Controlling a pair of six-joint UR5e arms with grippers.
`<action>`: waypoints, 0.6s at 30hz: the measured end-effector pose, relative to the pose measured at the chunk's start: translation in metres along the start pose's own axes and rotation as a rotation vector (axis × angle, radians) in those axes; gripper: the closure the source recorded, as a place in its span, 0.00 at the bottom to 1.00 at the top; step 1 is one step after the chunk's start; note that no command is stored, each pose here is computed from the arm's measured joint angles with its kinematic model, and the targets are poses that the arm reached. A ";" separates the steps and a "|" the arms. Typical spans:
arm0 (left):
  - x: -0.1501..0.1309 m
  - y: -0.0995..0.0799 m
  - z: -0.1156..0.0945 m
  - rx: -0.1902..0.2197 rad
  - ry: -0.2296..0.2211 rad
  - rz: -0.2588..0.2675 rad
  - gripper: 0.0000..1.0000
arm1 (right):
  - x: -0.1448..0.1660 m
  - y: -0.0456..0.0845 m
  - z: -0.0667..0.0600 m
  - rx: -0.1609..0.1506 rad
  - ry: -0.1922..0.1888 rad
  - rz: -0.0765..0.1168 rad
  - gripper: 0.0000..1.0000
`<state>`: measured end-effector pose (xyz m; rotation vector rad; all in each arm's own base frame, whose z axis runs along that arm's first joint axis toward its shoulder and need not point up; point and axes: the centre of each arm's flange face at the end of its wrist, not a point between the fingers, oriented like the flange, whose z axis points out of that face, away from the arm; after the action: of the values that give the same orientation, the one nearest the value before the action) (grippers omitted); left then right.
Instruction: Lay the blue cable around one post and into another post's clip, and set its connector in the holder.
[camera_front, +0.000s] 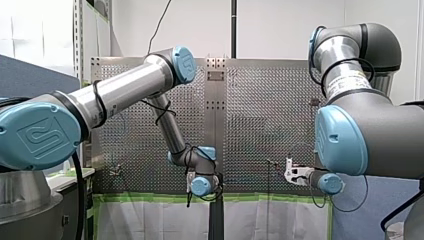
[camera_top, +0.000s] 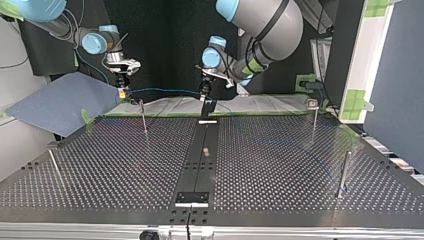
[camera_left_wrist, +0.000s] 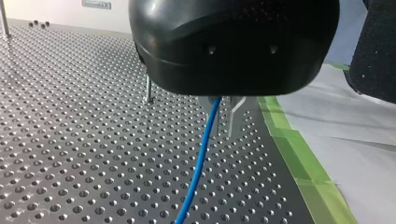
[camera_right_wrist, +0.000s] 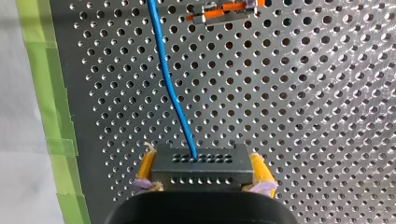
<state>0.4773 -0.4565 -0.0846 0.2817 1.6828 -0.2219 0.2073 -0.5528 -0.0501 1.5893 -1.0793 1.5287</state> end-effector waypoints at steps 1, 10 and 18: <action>0.000 0.001 0.000 0.002 0.001 0.000 0.87 | 0.000 0.000 0.000 0.000 0.000 0.001 1.00; 0.000 0.003 0.002 0.024 0.006 0.000 0.90 | 0.000 0.003 0.000 -0.004 0.003 0.012 1.00; -0.002 0.003 0.003 0.030 0.005 0.000 0.99 | 0.000 0.006 0.000 -0.023 0.002 0.013 1.00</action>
<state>0.4818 -0.4544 -0.0832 0.3045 1.6852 -0.2465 0.2014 -0.5552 -0.0501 1.5677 -1.1039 1.5209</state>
